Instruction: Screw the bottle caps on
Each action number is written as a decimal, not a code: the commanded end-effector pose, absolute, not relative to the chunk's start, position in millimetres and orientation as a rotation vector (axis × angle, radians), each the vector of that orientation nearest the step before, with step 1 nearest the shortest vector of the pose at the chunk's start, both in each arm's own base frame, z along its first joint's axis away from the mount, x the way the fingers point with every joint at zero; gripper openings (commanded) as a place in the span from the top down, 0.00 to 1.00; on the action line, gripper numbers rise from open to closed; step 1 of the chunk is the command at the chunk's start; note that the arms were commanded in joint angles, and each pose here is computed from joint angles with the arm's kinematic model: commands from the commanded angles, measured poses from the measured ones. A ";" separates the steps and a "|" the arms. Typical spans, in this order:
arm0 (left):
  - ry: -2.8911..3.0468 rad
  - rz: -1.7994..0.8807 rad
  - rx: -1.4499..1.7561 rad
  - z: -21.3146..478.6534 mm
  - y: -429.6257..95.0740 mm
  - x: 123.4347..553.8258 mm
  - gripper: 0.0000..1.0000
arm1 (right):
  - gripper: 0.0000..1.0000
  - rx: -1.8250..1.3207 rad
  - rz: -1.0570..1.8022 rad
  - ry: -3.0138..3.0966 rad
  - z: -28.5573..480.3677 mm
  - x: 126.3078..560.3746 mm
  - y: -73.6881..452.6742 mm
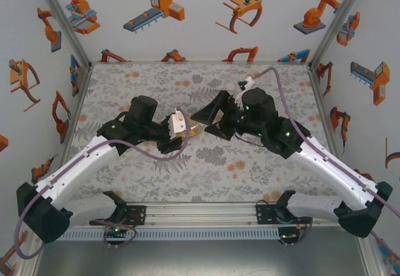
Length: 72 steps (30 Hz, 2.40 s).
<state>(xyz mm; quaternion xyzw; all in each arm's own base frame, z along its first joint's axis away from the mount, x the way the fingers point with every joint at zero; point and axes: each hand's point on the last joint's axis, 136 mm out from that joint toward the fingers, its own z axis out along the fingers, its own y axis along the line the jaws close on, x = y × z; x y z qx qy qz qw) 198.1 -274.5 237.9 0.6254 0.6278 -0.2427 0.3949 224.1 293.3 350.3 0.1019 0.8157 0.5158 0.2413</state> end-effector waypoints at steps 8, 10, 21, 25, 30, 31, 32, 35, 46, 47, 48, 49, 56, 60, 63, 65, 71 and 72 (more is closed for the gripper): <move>1.482 -0.620 1.584 264.9 -274.4 188.4 0.93 | 0.27 -0.448 1.235 1.786 432.1 211.8 280.8; 1.477 -0.625 1.593 264.2 -272.3 184.4 0.93 | 0.27 -0.657 1.169 1.706 439.8 198.8 285.2; 1.421 -0.713 1.658 269.5 -264.7 154.6 0.92 | 0.42 -1.560 0.961 1.196 438.0 128.9 299.8; 1.428 -0.713 1.660 269.6 -262.7 152.9 0.92 | 0.46 -1.604 0.924 1.144 435.5 132.8 305.1; 1.446 -0.715 1.665 266.2 -261.9 152.6 0.92 | 0.46 -1.631 0.951 1.122 428.2 131.7 317.5; 1.449 -0.715 1.665 265.6 -262.3 152.9 0.92 | 0.47 -1.636 0.954 1.121 426.3 131.0 319.6; 1.448 -0.717 1.664 266.2 -262.4 152.9 0.92 | 0.47 -1.641 0.954 1.121 424.2 130.3 321.7; 1.448 -0.717 1.659 268.3 -262.4 153.3 0.92 | 0.49 -1.647 0.941 1.131 418.3 131.2 326.0; 1.445 -0.711 1.655 268.7 -260.5 151.7 0.92 | 0.62 -1.664 0.904 1.184 405.6 133.4 332.6; 1.446 -0.710 1.653 268.7 -260.1 151.8 0.92 | 0.63 -1.666 0.903 1.186 405.7 132.6 332.5; 1.445 -0.707 1.652 268.6 -259.9 151.9 0.92 | 0.63 -1.667 0.899 1.192 404.7 132.9 332.4; 1.442 -0.705 1.651 268.6 -259.8 151.8 0.92 | 0.63 -1.666 0.890 1.200 403.9 133.2 332.0; 1.435 -0.703 1.644 269.6 -260.4 152.9 0.92 | 0.62 -1.666 0.860 1.245 400.1 133.4 331.3; 1.434 -0.702 1.646 268.8 -260.7 153.1 0.92 | 0.62 -1.649 0.857 1.265 400.7 134.9 332.0; 1.435 -0.704 1.643 268.5 -261.7 154.3 0.92 | 0.69 -1.644 0.866 1.295 398.5 134.7 331.6; 1.437 -0.697 1.638 269.2 -261.5 155.3 0.92 | 0.78 -1.608 0.889 1.344 398.6 136.9 332.6; 1.467 -0.605 1.588 266.0 -257.4 169.2 0.92 | 1.00 -1.147 0.983 1.730 396.3 177.4 336.6; 1.477 -0.578 1.565 266.1 -256.4 174.7 0.92 | 1.00 -1.030 1.006 1.814 394.7 185.5 334.8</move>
